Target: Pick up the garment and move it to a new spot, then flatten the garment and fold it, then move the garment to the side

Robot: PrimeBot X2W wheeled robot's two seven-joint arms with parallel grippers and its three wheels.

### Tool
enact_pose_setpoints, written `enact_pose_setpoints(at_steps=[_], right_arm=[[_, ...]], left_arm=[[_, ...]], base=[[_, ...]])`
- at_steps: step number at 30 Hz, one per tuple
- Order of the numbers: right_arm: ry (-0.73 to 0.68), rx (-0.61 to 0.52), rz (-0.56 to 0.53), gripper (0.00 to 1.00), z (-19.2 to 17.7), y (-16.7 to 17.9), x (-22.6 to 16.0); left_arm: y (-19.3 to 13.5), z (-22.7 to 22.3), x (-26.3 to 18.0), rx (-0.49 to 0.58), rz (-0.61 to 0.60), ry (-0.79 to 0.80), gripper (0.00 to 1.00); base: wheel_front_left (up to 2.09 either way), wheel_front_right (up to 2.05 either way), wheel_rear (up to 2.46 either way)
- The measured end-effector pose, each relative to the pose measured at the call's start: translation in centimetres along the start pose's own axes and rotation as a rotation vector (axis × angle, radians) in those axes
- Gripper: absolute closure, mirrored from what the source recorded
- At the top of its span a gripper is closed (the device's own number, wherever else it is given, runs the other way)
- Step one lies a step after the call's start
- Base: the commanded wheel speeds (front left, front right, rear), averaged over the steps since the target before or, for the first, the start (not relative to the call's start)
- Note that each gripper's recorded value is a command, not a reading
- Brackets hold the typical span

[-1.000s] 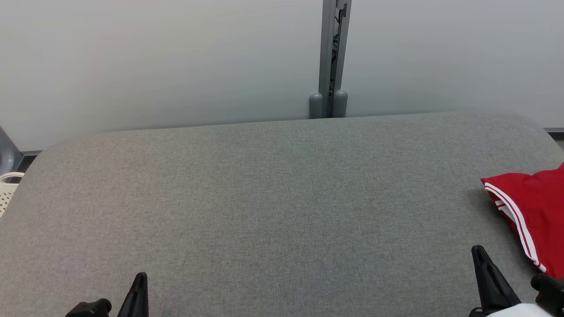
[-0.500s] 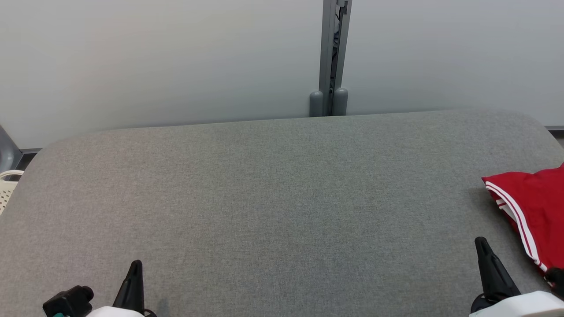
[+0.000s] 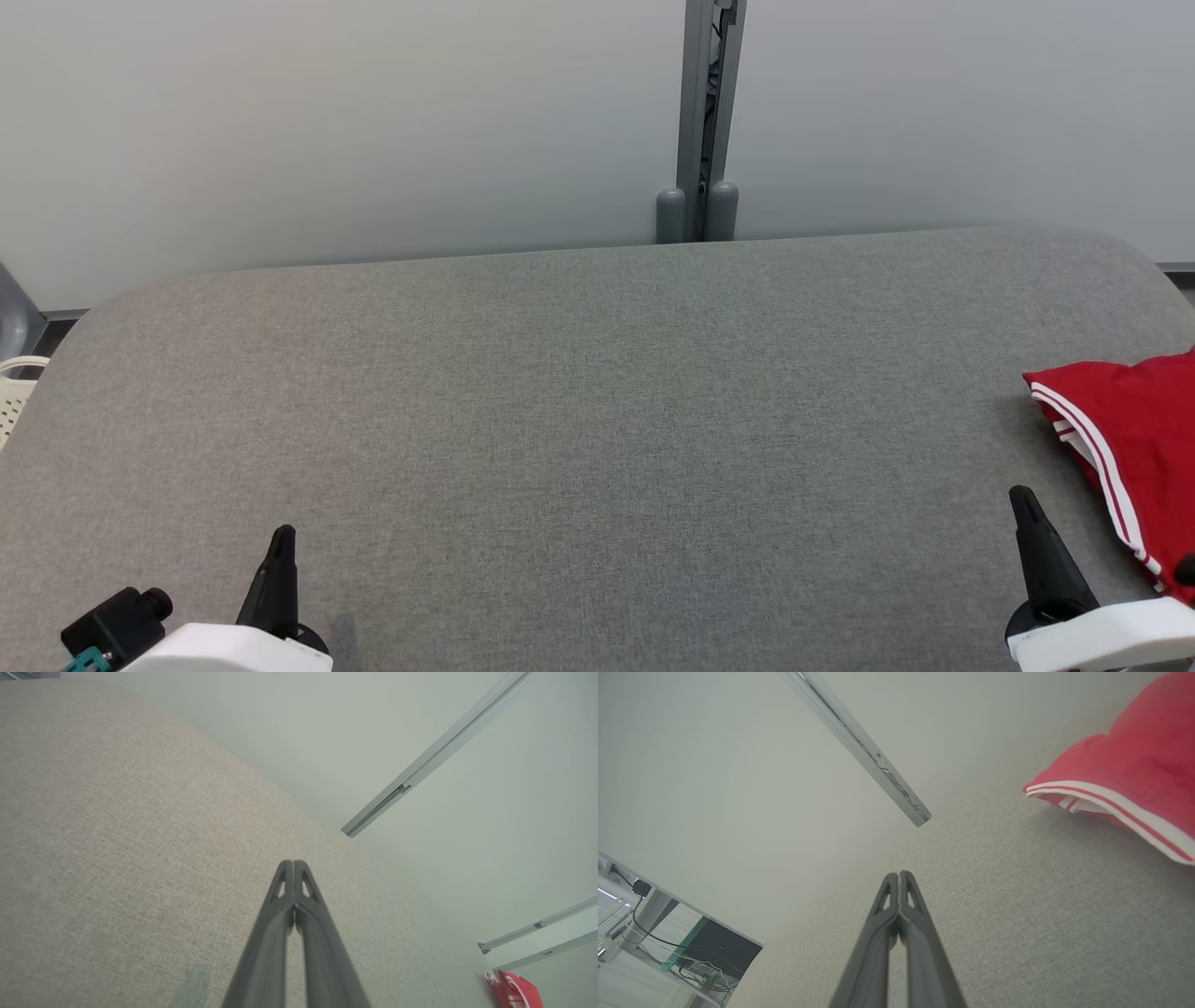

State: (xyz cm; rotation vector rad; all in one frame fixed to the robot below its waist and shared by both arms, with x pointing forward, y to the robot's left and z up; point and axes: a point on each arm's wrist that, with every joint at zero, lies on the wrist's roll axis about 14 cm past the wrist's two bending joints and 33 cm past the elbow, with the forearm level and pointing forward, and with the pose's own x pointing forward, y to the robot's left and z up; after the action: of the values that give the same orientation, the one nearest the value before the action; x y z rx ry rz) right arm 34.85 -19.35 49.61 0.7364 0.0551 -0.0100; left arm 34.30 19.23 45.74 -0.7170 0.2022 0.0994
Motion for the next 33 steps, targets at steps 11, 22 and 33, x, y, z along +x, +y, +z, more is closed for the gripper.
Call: enact_pose_setpoints(at_steps=[11, 22, 33], right_arm=[[-0.008, 0.143, 0.002, 1.00, 0.2, 0.0, 0.7], [-0.011, 0.271, 0.006, 1.00, 0.4, 0.1, 1.2], [-0.010, 0.386, 0.008, 1.00, 0.4, 0.1, 1.7]], left_arm=[[-0.5, 0.5, 0.6, -0.147, -0.018, -0.001, 1.00], [-0.9, 1.0, 1.1, -0.280, -0.038, -0.004, 1.00], [-1.3, 1.5, 1.6, -0.399, -0.062, -0.008, 1.00]], base=[[0.00, 0.00, 0.00], [0.00, 0.00, 0.00], [0.00, 0.00, 0.00]])
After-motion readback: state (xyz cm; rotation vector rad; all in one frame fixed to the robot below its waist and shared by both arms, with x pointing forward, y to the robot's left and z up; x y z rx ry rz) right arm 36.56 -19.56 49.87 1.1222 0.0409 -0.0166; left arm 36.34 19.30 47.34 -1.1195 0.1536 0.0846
